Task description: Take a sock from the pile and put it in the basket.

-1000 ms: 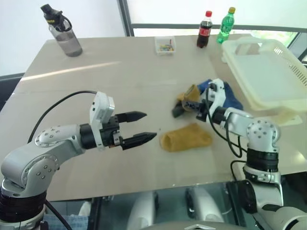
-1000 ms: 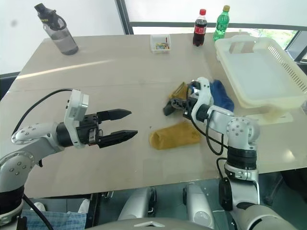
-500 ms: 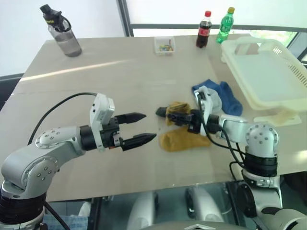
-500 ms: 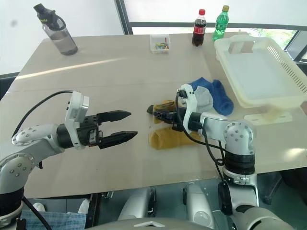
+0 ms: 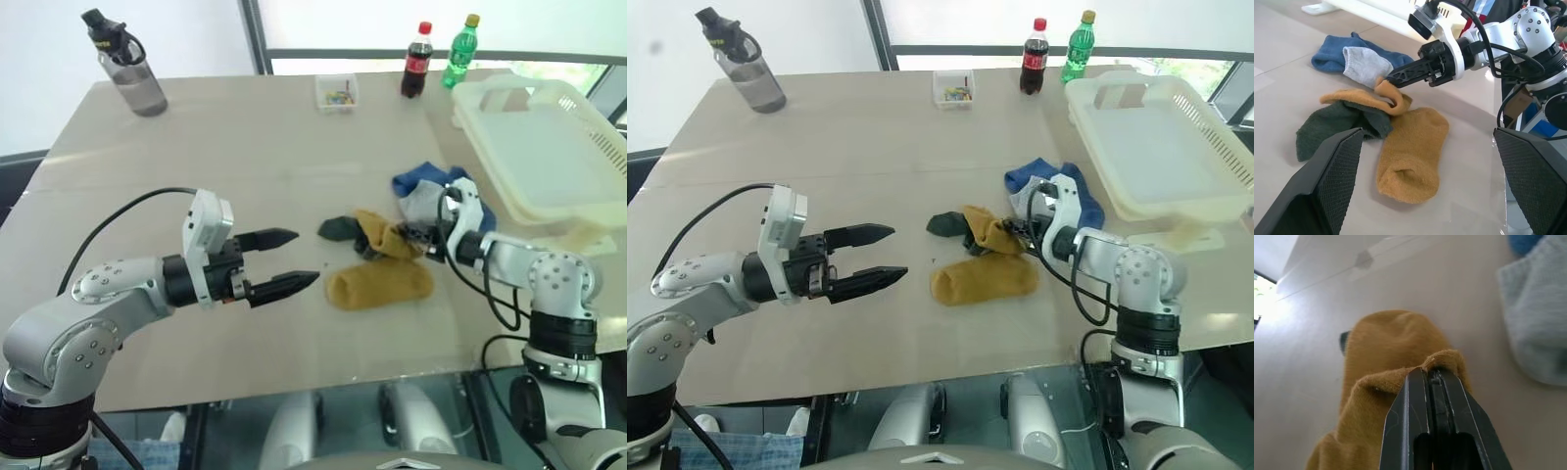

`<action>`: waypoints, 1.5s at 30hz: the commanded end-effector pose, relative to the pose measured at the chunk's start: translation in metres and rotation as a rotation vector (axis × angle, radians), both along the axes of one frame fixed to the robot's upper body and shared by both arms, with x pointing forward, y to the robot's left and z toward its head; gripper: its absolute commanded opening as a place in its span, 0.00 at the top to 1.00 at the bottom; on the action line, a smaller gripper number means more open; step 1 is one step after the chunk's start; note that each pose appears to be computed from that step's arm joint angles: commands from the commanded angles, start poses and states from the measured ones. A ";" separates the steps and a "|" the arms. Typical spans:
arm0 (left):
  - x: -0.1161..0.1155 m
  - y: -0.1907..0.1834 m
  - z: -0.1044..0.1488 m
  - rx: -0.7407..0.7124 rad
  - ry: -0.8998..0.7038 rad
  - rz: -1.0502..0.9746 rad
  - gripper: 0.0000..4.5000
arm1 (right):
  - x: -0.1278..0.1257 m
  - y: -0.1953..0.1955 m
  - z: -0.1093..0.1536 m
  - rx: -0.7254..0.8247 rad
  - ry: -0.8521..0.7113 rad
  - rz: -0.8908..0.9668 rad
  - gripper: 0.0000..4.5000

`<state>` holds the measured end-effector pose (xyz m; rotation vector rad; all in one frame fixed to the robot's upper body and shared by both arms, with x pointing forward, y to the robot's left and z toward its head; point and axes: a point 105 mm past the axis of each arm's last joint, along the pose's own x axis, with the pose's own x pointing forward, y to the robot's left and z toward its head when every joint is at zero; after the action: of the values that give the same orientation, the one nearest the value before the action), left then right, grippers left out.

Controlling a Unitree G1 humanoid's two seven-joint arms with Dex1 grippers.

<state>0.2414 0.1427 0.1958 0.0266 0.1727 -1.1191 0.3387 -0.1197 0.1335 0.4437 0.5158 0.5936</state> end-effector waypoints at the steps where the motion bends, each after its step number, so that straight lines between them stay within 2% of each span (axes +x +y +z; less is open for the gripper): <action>1: 0.004 0.000 0.003 -0.005 -0.024 0.012 0.00 | -0.002 -0.020 0.013 -0.007 -0.050 -0.046 0.97; 8: 0.024 -0.001 0.004 -0.059 -0.005 0.047 0.00 | -0.028 -0.024 0.018 -0.002 -0.062 0.045 0.97; 14: 0.062 -0.009 -0.010 -0.068 0.073 0.120 0.00 | -0.050 -0.021 -0.006 -0.059 0.008 0.102 0.97; 19: 0.104 -0.026 -0.019 -0.115 0.204 0.200 0.00 | -0.050 -0.024 -0.020 -0.129 0.019 0.081 0.97; 23: 0.122 -0.055 -0.009 -0.174 0.286 0.168 0.00 | -0.048 -0.022 -0.022 -0.140 0.006 0.072 0.97; 28: 0.144 -0.078 -0.010 -0.189 0.456 0.180 0.00 | -0.047 -0.017 -0.024 -0.142 -0.006 0.072 0.97; 36: 0.157 -0.089 -0.017 -0.213 0.700 0.199 0.00 | -0.047 -0.015 -0.025 -0.144 -0.018 0.057 0.97; 45: 0.160 -0.091 -0.020 -0.262 0.850 0.189 0.00 | -0.046 -0.015 -0.024 -0.151 -0.027 0.044 0.97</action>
<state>0.4011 0.0550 0.1624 -0.6569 0.7805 -0.8624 0.2939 -0.1361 0.1045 0.2962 0.5696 0.5967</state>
